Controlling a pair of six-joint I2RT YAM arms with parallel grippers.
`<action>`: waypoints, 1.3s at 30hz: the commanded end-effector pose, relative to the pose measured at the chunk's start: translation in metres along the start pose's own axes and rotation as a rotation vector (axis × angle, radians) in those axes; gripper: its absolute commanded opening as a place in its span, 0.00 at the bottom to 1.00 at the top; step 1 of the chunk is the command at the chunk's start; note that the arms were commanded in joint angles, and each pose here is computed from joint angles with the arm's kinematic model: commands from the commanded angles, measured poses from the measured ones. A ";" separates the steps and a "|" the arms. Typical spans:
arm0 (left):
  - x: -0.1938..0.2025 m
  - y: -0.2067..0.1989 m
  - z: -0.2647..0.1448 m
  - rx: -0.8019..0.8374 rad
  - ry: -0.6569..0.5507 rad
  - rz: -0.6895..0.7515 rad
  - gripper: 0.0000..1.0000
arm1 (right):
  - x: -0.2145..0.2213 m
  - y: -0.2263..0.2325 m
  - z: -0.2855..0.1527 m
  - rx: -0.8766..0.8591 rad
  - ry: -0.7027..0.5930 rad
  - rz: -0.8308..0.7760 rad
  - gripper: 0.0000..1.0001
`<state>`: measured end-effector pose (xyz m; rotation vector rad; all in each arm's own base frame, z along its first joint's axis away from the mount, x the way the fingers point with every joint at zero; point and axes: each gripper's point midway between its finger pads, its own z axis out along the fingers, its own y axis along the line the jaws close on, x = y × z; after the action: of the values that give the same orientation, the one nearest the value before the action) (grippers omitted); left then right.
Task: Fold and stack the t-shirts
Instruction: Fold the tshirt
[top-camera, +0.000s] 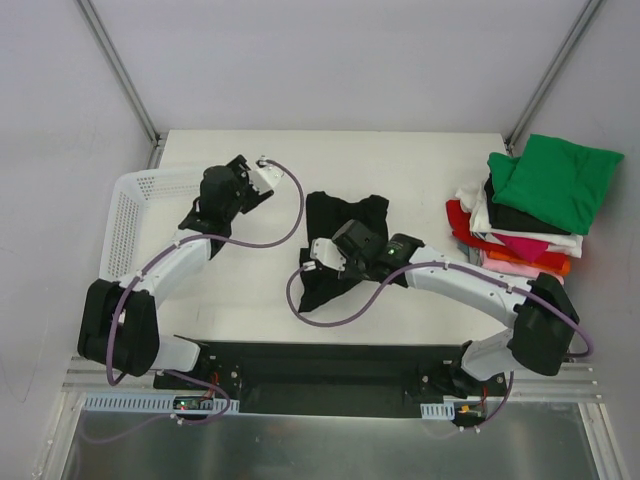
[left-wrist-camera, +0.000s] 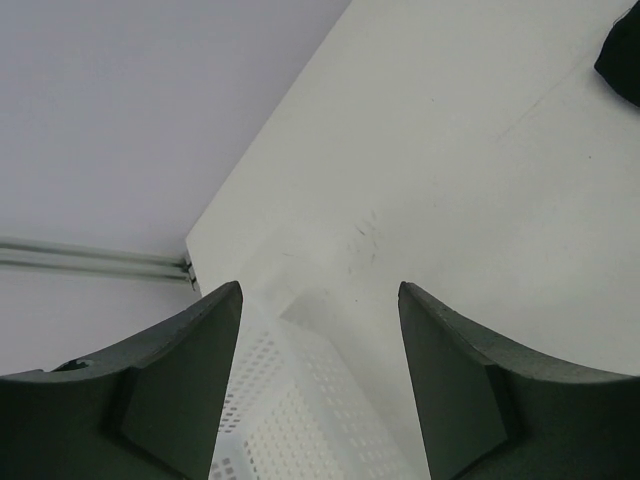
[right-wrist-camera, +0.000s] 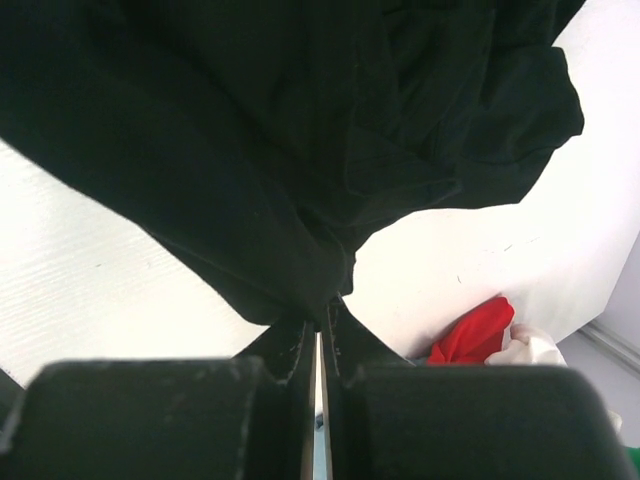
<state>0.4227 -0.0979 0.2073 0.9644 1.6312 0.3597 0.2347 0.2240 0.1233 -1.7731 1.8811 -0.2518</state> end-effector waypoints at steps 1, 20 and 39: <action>0.001 -0.011 0.009 0.084 -0.007 -0.059 0.64 | -0.011 -0.020 -0.004 -0.026 -0.024 0.046 0.01; 0.034 -0.047 0.021 0.163 0.051 -0.052 0.65 | -0.004 -0.109 0.007 -0.058 0.018 0.275 0.01; 0.037 -0.068 0.018 0.209 0.054 -0.018 0.65 | -0.006 -0.147 0.037 -0.120 0.019 0.428 0.01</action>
<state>0.4170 -0.1057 0.1349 1.0534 1.7861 0.2247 0.3913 0.2170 0.1591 -1.4348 2.2590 -0.0649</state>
